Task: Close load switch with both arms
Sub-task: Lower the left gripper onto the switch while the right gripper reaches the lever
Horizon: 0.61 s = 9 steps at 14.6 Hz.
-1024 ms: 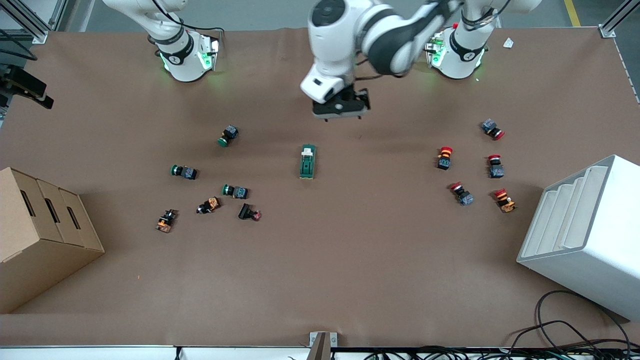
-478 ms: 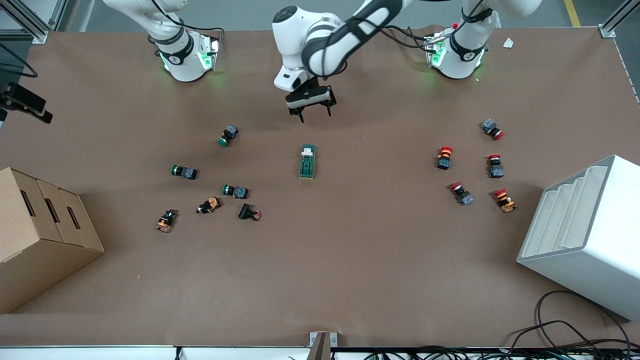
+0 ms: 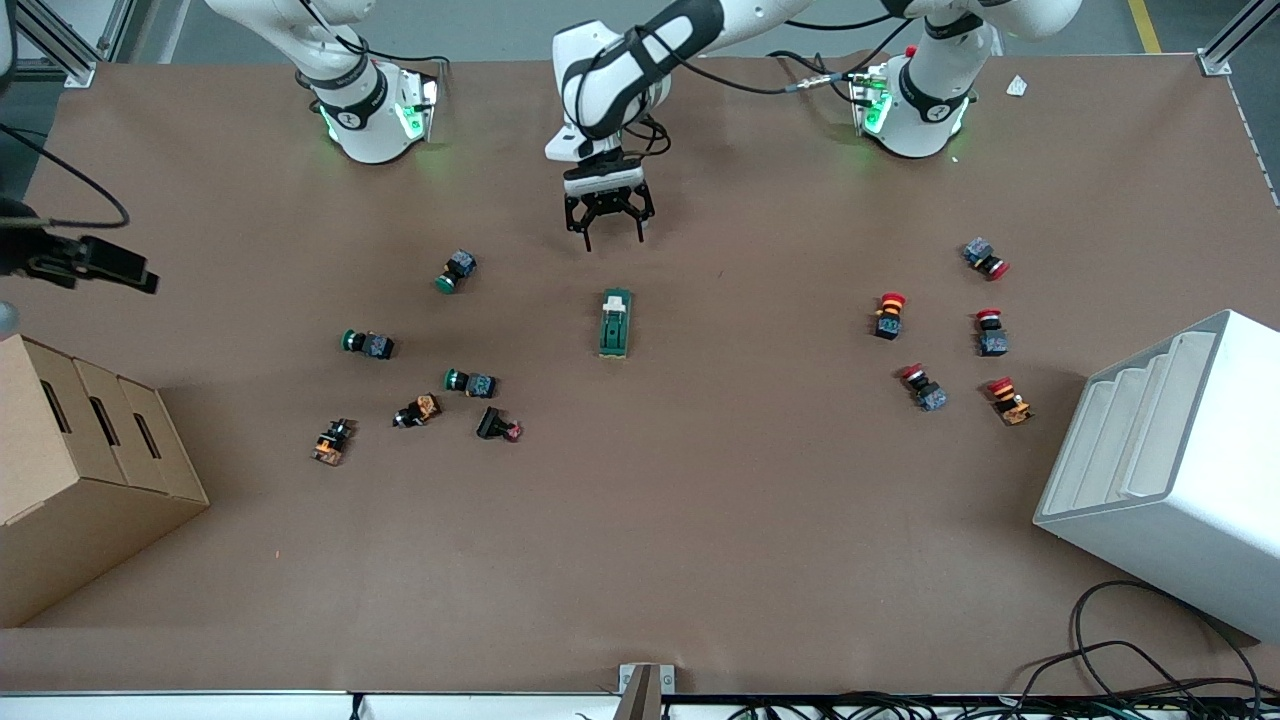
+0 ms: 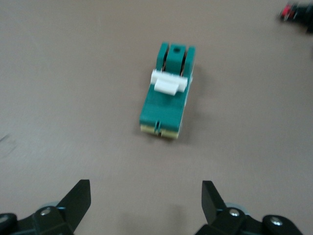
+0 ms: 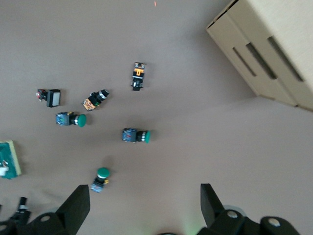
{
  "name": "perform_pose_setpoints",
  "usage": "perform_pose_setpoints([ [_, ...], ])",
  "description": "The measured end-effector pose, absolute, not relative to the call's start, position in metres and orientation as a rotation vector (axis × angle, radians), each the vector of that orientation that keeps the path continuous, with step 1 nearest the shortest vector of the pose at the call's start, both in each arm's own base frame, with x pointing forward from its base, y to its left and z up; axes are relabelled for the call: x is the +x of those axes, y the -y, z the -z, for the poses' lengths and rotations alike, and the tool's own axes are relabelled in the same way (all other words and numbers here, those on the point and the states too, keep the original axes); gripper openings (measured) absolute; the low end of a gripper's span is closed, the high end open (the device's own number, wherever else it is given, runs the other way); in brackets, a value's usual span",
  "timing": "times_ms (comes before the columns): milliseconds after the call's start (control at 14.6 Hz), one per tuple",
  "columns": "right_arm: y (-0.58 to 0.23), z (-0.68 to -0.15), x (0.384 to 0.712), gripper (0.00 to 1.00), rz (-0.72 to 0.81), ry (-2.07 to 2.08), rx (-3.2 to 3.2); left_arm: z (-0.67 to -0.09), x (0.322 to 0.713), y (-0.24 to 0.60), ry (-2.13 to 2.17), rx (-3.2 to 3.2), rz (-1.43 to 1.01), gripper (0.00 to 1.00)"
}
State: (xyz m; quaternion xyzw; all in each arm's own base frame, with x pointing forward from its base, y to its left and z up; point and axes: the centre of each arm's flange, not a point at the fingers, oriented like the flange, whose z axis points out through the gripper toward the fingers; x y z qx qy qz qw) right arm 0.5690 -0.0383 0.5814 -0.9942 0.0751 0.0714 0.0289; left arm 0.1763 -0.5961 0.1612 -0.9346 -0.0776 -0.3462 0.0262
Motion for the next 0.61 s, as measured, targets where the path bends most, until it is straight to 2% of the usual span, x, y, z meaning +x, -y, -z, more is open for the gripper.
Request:
perform_pose_setpoints([
  [273, -0.024, -0.539, 0.585, 1.00, -0.263, -0.472, -3.019, -0.113, 0.172, 0.582, 0.167, -2.802, 1.294, 1.00],
  [614, -0.109, -0.478, 0.584, 1.00, -0.264, -0.765, -2.897, -0.110, 0.172, 0.583, 0.062, -2.769, 1.422, 1.00],
])
